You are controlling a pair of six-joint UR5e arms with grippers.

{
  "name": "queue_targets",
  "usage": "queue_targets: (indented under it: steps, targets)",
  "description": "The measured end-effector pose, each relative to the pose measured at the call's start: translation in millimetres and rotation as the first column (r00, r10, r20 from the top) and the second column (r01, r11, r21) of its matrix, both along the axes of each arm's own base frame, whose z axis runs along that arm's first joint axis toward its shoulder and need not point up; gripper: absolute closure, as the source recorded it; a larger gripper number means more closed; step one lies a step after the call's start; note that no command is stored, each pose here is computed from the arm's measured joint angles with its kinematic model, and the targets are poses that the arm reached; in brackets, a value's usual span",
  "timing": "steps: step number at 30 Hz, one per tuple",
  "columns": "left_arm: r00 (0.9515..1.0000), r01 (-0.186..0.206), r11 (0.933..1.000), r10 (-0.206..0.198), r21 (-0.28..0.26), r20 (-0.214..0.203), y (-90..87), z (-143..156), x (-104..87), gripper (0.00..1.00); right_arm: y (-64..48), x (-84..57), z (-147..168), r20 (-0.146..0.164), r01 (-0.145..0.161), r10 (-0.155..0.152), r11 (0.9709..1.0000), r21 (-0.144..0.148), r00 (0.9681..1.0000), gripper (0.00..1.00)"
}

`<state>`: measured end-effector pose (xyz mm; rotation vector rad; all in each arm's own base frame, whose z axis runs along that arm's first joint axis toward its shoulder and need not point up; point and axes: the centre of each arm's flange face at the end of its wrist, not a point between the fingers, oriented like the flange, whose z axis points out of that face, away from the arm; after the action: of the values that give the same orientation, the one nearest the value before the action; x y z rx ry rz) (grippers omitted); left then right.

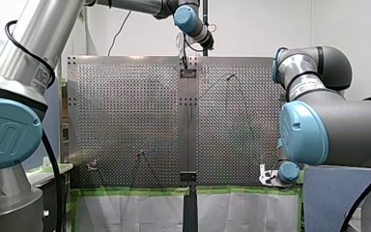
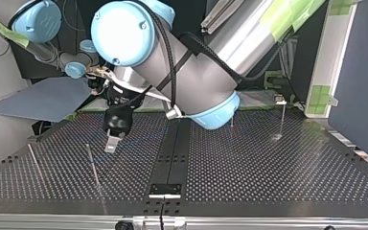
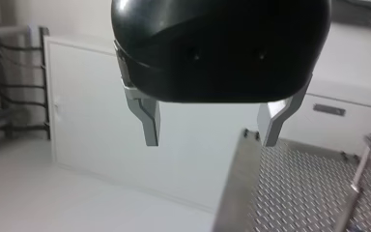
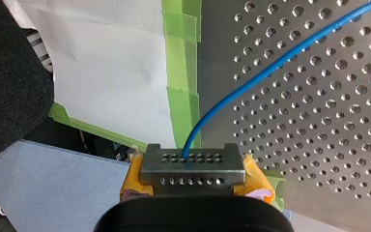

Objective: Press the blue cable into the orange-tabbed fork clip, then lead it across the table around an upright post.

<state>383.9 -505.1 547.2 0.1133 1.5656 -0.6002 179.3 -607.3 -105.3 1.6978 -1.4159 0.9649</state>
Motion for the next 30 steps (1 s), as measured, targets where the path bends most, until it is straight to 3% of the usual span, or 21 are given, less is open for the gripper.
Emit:
queue_targets:
  steps: [12, 18, 30]
  targets:
    - [0.9955, 0.022, 0.9965, -0.015, -0.08, 0.093, 24.4, 27.8, -31.3, 0.01, 0.8, 2.2, 0.9, -0.008, -0.01, 0.01, 0.9999, 0.005, 0.9999, 1.0]
    - [0.9906, 0.023, 0.9939, -0.009, -0.107, 0.137, 37.6, 38.3, -43.2, 0.01, 0.9, 2.7, 1.0, -0.01, -0.012, 0.012, 0.9999, 0.006, 0.9999, 1.0]
    - [0.9774, 0.037, 0.9821, 0.003, -0.185, 0.211, 62.9, 56.3, -72.3, 0.01, 1.2, 4.8, 1.4, -0.013, -0.017, 0.017, 0.9998, 0.007, 0.9998, 1.0]
